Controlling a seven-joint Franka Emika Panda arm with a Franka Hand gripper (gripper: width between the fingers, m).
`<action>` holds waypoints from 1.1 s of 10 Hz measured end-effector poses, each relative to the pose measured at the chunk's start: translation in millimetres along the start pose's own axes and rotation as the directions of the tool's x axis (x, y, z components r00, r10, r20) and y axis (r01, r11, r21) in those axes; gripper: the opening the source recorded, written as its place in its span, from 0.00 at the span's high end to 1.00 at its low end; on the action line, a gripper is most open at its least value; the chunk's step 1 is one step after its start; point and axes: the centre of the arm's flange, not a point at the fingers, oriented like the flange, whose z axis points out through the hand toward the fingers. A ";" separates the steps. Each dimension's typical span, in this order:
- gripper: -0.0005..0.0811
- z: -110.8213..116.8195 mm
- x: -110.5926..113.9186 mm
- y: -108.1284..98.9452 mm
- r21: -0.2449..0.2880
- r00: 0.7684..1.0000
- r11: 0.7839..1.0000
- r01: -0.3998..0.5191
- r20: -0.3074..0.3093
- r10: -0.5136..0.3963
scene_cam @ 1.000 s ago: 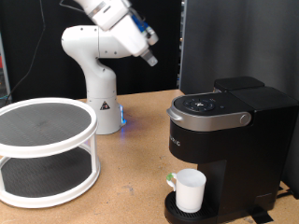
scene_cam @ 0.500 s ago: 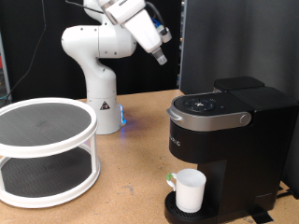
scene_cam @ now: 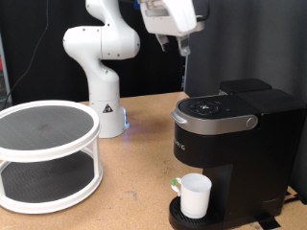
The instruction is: Make a cup of coffee with the keurig machine
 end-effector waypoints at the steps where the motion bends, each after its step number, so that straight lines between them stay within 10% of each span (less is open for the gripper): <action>1: 0.01 -0.7 13.1 0.7 -0.003 1.000 1.000 -0.006 0.020 0.006; 11: 0.01 9.2 75.1 1.2 0.003 0.955 0.991 0.137 0.265 -0.133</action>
